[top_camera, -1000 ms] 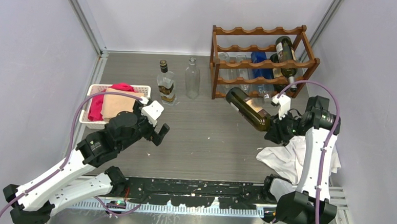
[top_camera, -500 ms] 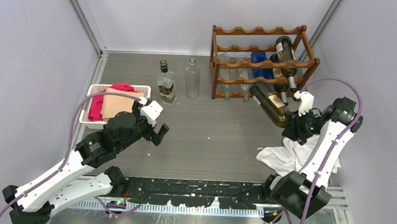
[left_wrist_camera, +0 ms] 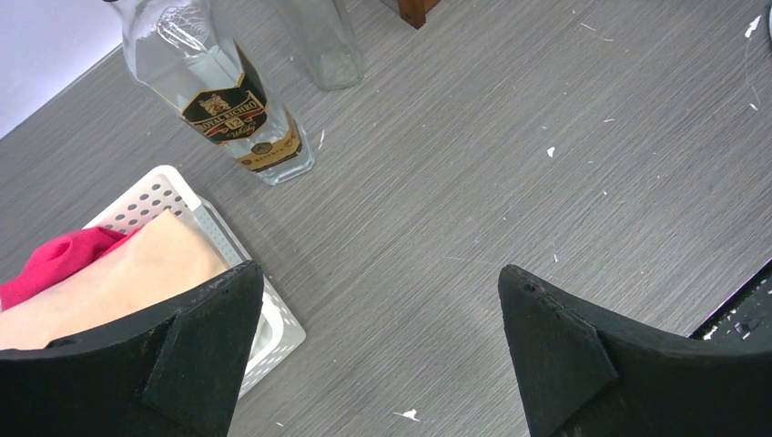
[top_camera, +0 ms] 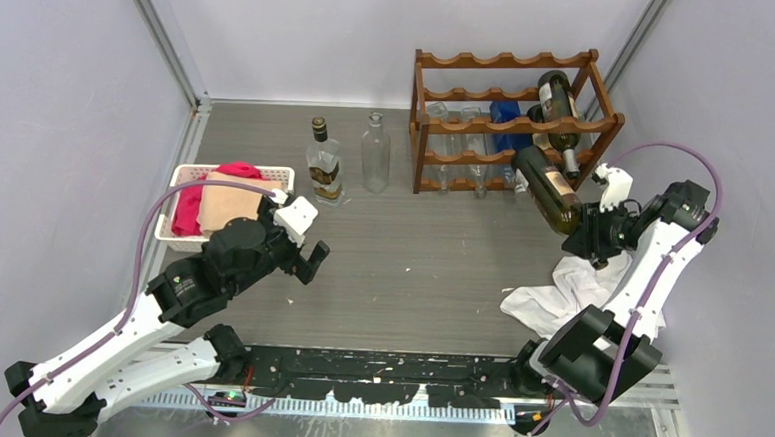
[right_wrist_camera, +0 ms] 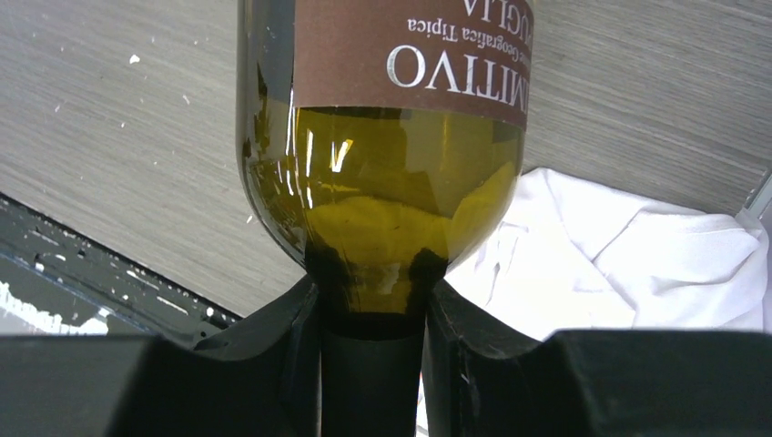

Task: Put the wine bottle on the wine rack
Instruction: Place the wine bottle in the wine rack.

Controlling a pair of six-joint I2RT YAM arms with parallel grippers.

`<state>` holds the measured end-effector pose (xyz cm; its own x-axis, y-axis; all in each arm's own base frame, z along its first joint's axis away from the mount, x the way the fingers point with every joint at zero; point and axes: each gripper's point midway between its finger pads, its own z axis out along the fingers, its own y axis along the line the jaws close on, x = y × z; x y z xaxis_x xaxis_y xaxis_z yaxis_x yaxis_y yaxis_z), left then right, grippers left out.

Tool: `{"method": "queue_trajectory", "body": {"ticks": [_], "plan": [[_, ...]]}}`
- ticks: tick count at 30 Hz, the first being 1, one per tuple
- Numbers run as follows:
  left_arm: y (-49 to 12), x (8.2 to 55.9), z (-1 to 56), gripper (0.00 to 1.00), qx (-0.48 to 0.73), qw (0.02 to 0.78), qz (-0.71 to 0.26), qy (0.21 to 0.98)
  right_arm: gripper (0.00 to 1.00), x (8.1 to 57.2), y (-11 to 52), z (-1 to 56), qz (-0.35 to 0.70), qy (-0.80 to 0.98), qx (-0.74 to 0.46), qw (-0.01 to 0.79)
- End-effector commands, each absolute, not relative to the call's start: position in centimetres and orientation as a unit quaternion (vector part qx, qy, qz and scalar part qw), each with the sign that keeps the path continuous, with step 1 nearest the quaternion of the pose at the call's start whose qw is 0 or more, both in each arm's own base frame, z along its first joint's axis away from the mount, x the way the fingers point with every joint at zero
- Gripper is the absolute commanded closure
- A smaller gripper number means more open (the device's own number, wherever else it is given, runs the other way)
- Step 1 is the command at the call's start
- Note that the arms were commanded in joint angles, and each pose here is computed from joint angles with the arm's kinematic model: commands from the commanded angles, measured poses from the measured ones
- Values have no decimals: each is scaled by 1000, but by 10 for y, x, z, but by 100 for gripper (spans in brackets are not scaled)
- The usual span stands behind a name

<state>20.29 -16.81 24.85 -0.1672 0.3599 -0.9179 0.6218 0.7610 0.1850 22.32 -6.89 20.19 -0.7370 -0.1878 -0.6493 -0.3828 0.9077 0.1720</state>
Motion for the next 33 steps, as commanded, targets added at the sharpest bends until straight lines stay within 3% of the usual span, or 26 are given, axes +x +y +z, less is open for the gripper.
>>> {"method": "queue_trajectory", "body": {"ticks": [1, 33], "plan": [[-168, 208, 265, 1, 315, 585, -118, 738, 99, 263, -76, 236, 139, 885, -154, 418], [-167, 208, 265, 1, 316, 588, -115, 736, 99, 324, -73, 209, 158, 884, -105, 427]]}}
